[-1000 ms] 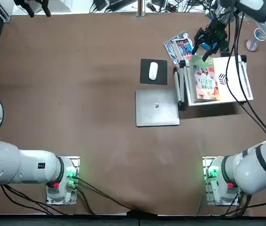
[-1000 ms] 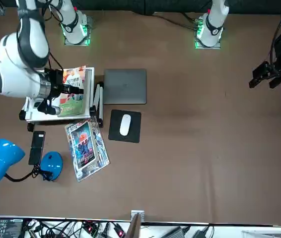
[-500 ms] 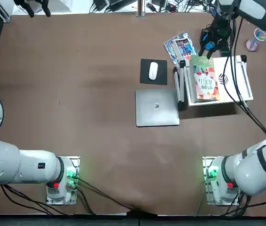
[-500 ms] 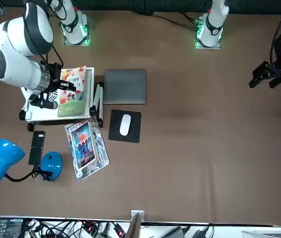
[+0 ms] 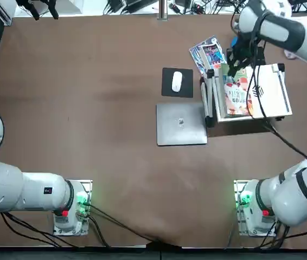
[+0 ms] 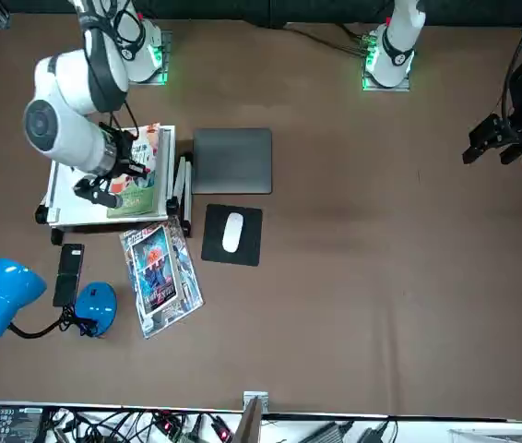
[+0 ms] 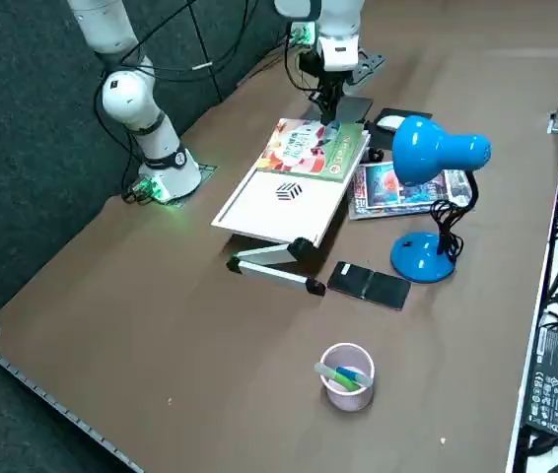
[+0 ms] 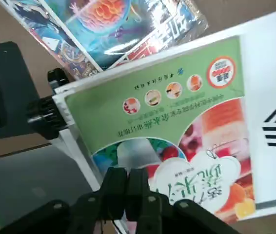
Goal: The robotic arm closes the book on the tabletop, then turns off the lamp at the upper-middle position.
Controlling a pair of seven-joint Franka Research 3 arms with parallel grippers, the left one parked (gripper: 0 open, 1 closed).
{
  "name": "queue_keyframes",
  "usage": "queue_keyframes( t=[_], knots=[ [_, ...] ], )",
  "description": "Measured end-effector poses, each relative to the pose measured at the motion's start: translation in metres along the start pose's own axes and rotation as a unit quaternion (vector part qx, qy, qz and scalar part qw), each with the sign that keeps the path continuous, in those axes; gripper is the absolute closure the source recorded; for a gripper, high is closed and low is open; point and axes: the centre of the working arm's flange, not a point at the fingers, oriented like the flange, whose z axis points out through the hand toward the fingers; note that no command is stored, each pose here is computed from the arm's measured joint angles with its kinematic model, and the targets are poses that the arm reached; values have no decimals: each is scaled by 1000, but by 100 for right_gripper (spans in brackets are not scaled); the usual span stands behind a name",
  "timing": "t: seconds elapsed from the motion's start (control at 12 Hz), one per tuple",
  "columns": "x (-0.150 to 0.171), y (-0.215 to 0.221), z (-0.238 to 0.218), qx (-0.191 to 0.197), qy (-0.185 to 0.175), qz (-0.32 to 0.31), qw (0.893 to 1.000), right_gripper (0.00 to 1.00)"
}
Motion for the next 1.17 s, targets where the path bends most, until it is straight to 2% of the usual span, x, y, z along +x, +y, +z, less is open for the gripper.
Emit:
queue_keyframes(
  t=[0.42,0.83,0.92,1.17],
  knots=[
    [-1,-4,43,-15,5,17,1000,96],
    [-2,-24,55,-23,17,22,999,96],
    [-1,-26,50,-22,18,23,999,90],
    [-1,-35,19,-25,3,30,999,58]
  ],
)
